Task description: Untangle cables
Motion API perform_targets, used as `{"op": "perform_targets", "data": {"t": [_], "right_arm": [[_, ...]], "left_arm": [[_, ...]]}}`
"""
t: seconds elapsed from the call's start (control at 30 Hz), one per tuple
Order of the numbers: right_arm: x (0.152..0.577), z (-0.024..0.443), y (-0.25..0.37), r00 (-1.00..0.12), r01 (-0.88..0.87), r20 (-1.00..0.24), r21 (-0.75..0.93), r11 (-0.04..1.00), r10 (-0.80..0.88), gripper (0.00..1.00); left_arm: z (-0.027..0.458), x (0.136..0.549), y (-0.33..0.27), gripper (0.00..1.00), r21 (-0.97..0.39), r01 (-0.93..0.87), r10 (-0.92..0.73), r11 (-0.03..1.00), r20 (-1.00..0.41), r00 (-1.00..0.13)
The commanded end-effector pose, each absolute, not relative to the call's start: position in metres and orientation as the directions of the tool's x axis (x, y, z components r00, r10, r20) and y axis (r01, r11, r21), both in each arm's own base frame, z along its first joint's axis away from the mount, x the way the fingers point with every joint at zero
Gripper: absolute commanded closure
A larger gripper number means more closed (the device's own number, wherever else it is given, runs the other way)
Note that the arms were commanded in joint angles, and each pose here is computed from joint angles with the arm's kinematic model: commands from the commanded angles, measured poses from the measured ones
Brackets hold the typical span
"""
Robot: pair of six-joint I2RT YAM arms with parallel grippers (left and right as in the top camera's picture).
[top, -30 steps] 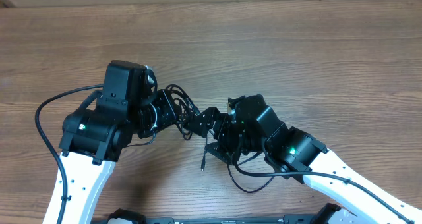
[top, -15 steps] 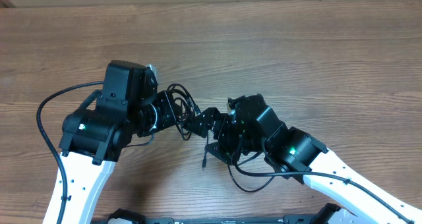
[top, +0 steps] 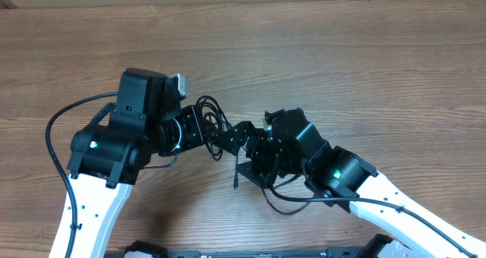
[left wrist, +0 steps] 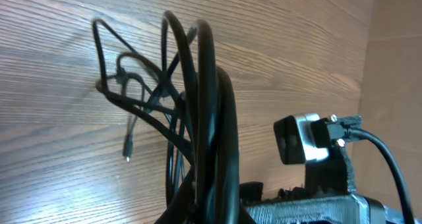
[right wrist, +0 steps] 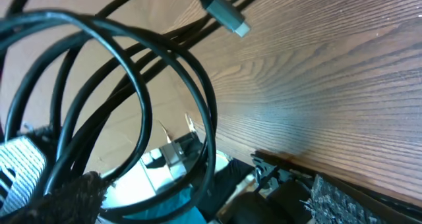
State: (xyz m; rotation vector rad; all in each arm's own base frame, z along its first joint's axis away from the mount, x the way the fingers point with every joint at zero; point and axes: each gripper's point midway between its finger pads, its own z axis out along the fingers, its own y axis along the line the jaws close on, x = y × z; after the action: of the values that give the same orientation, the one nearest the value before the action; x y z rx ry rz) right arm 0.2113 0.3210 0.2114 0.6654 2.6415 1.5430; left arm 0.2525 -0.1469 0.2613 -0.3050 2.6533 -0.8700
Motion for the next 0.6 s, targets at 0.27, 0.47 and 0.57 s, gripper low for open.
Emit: {"op": "perform_targets", "data": {"t": [0.27, 0.47, 0.57], "right_arm": [[0.249, 0.217, 0.309, -0.804, 0.433, 0.196, 0.840, 0.326, 0.562, 0.00], [0.228, 0.220, 0.322, -0.874, 0.389, 0.216, 0.848, 0.361, 0.436, 0.04], [0.212, 0.222, 0.330, -0.919, 0.327, 0.195, 0.860, 0.392, 0.342, 0.11]], "left_arm": [[0.278, 0.226, -0.178, 0.96, -0.737, -0.205, -0.317, 0.644, -0.012, -0.948], [0.276, 0.237, -0.171, 0.96, -0.716, -0.286, -0.414, 0.637, -0.005, -0.910], [0.274, 0.246, -0.165, 0.96, -0.702, -0.334, -0.481, 0.630, -0.014, -0.877]]}}
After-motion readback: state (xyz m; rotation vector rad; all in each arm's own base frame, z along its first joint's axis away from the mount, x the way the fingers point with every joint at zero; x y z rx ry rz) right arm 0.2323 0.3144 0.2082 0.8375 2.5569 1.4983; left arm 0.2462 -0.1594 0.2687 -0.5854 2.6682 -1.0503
